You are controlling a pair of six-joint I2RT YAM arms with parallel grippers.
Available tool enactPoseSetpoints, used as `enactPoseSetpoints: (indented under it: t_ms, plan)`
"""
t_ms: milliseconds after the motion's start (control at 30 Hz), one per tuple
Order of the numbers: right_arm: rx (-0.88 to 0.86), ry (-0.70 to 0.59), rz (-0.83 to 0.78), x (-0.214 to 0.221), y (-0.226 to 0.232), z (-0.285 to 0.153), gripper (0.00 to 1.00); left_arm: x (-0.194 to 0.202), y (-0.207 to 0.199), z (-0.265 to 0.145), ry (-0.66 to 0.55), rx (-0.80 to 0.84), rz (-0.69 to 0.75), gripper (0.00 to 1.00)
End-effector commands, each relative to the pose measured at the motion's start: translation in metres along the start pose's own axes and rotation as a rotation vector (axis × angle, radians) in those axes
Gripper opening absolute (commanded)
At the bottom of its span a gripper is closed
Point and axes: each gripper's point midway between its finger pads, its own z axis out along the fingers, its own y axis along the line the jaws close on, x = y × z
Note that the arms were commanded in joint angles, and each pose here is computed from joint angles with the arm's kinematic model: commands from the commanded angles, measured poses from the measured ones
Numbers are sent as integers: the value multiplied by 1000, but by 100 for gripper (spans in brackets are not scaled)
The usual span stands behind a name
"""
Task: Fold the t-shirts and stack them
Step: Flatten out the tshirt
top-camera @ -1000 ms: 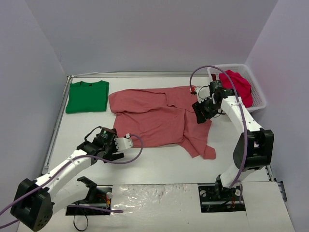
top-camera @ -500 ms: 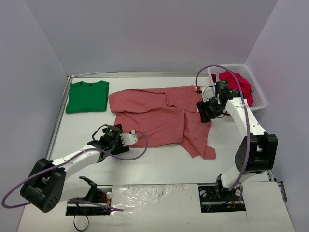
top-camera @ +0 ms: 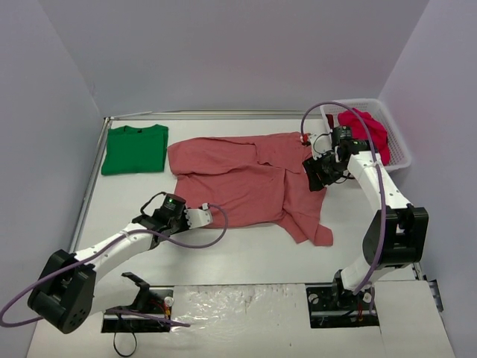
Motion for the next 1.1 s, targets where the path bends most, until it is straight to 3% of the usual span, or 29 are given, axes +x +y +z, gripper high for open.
enactPoseSetpoints:
  t_ms: [0,267,533,1067]
  plan:
    - [-17,-13,-18,4,8,-10,48,-12,26,-23,-26,-77,-78,2]
    - [-6,100,-140,53,17,-11,55,4,59,-35,72,-200,-248,2]
    - [10,354,-264,122,32,-3,56,13,68,-18,131,-222,-346,2]
    - [-176,450,-363,141,67,11,55,31,52,8,221,-177,-393,2]
